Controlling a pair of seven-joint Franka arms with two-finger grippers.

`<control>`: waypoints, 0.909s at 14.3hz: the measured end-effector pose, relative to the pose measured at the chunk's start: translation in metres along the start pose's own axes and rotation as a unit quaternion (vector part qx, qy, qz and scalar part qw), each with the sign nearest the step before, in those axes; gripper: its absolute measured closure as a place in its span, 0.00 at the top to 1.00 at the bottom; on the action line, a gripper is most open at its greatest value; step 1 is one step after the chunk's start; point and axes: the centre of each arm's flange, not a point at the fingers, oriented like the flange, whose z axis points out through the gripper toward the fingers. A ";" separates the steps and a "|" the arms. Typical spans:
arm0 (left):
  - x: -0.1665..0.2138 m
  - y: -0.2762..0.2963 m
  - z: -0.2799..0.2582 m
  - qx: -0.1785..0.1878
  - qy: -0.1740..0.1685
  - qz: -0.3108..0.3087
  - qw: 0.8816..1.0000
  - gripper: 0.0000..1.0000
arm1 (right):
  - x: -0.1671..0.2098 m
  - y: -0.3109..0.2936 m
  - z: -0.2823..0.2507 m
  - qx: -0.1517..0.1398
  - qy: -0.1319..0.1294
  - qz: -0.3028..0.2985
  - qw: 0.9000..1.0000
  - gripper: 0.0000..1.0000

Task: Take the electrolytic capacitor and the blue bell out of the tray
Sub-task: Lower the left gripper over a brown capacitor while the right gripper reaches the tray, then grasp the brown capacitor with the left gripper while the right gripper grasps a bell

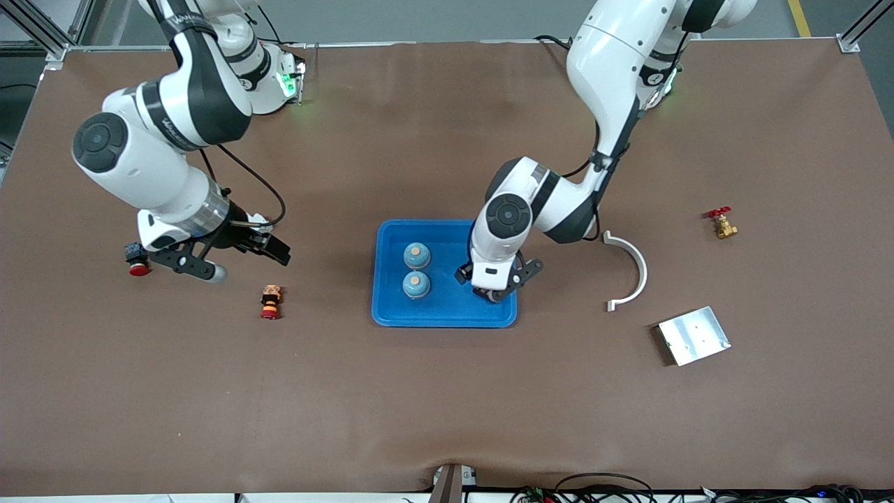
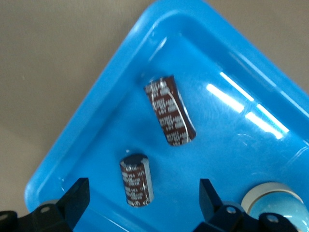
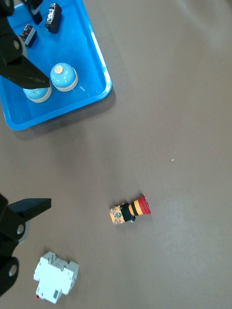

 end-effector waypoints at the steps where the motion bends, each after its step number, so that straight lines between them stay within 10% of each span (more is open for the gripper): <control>1: -0.002 0.001 0.000 0.000 0.000 -0.002 1.000 1.00 | -0.002 -0.005 0.005 0.001 0.001 0.009 1.000 1.00; 13: -0.008 -0.001 0.025 0.012 -0.001 -0.002 1.000 1.00 | -0.066 -0.099 0.119 0.013 0.001 0.064 0.998 0.94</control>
